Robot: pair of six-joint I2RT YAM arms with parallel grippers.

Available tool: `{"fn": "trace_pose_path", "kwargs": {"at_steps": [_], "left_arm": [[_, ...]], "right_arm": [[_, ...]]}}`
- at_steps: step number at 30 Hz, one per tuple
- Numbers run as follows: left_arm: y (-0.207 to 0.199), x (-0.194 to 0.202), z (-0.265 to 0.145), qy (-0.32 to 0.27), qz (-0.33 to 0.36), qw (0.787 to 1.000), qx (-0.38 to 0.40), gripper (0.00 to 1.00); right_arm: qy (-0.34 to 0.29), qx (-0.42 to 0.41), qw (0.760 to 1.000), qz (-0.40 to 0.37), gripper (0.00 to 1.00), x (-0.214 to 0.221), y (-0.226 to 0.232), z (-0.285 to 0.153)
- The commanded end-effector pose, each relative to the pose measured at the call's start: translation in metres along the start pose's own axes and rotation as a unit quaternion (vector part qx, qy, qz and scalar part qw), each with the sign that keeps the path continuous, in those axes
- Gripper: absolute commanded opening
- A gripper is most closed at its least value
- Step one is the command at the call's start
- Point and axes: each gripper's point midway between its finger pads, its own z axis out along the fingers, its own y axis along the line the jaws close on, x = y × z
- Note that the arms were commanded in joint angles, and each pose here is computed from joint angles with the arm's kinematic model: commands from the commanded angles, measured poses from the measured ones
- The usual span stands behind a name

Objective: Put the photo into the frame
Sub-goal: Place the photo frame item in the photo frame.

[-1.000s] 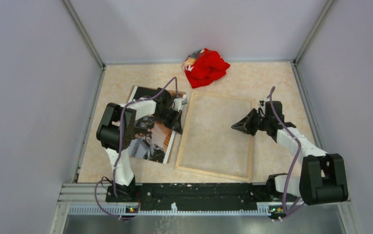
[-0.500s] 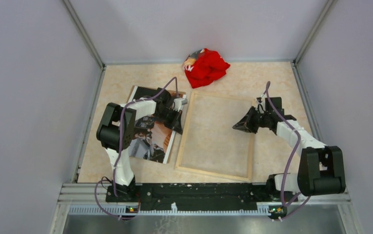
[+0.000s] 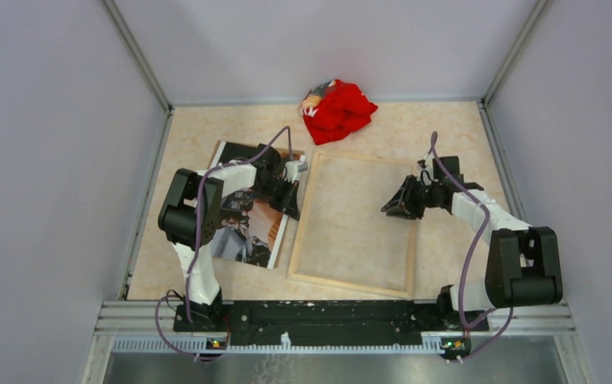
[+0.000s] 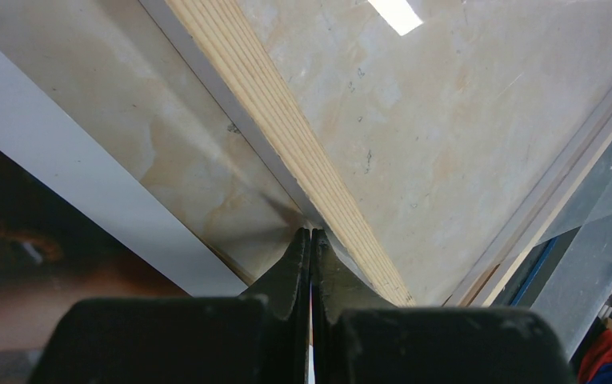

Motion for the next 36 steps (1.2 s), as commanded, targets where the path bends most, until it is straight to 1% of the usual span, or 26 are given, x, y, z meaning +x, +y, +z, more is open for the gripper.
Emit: {"fn": "trace_pose_path", "kwargs": {"at_steps": [1, 3, 4, 8, 10, 11, 12, 13, 14, 19, 21, 24, 26, 29, 32, 36], "left_arm": [[-0.014, -0.02, -0.011, -0.025, 0.024, 0.999, 0.012, 0.0], [-0.015, -0.02, -0.012, -0.026, 0.025, 0.999, 0.012, 0.0], [-0.016, -0.02, -0.012, -0.025, 0.025, 0.999, 0.013, 0.0], [-0.017, -0.021, -0.013, -0.027, 0.025, 0.999, 0.015, 0.0], [-0.018, -0.021, -0.013, -0.028, 0.024, 0.999, 0.017, 0.0], [-0.018, -0.02, -0.013, -0.027, 0.023, 0.999, 0.018, 0.0], [-0.019, -0.02, -0.012, -0.027, 0.023, 0.999, 0.019, 0.0], [-0.018, -0.019, -0.012, -0.027, 0.023, 0.999, 0.019, 0.0], [-0.018, -0.019, -0.012, -0.028, 0.023, 0.999, 0.018, 0.0], [-0.02, -0.019, -0.013, -0.029, 0.025, 0.999, 0.02, 0.0], [-0.02, -0.019, -0.014, -0.029, 0.026, 0.999, 0.019, 0.0], [-0.02, -0.02, -0.014, -0.031, 0.026, 0.999, 0.02, 0.0], [-0.02, -0.02, -0.015, -0.031, 0.027, 0.999, 0.018, 0.0], [-0.019, -0.019, -0.014, -0.031, 0.027, 0.999, 0.015, 0.0], [-0.018, -0.019, -0.013, -0.029, 0.027, 0.999, 0.014, 0.0], [-0.018, -0.021, -0.013, -0.03, 0.027, 0.999, 0.015, 0.0]], "right_arm": [[-0.015, 0.006, 1.0, -0.01, 0.38, -0.003, -0.009, 0.005], [-0.021, 0.005, 1.0, -0.003, 0.48, 0.001, -0.014, 0.008], [-0.021, 0.004, 1.0, 0.001, 0.5, 0.004, -0.015, 0.009], [-0.035, 0.009, 0.999, 0.018, 0.52, 0.013, -0.02, 0.008], [-0.04, 0.011, 0.999, 0.027, 0.55, 0.018, -0.021, 0.004], [-0.043, 0.012, 0.999, 0.03, 0.6, 0.021, -0.022, 0.003], [-0.046, 0.014, 0.998, 0.033, 0.67, 0.023, -0.024, 0.001], [-0.049, 0.017, 0.998, 0.036, 0.72, 0.025, -0.026, -0.001], [-0.048, 0.021, 0.998, 0.041, 0.73, 0.03, -0.028, -0.002], [-0.064, -0.001, 0.996, 0.065, 0.7, 0.044, -0.026, -0.009], [-0.077, -0.018, 0.995, 0.064, 0.68, 0.045, -0.022, -0.011], [-0.081, -0.045, 0.993, 0.072, 0.66, 0.046, -0.018, -0.008], [-0.084, -0.063, 0.991, 0.081, 0.63, 0.045, -0.014, -0.005], [-0.104, -0.084, 0.988, 0.071, 0.59, 0.039, -0.007, -0.002], [-0.129, -0.082, 0.986, 0.061, 0.56, 0.033, -0.006, 0.0], [-0.159, -0.078, 0.983, 0.056, 0.47, 0.029, -0.008, 0.002]]}}
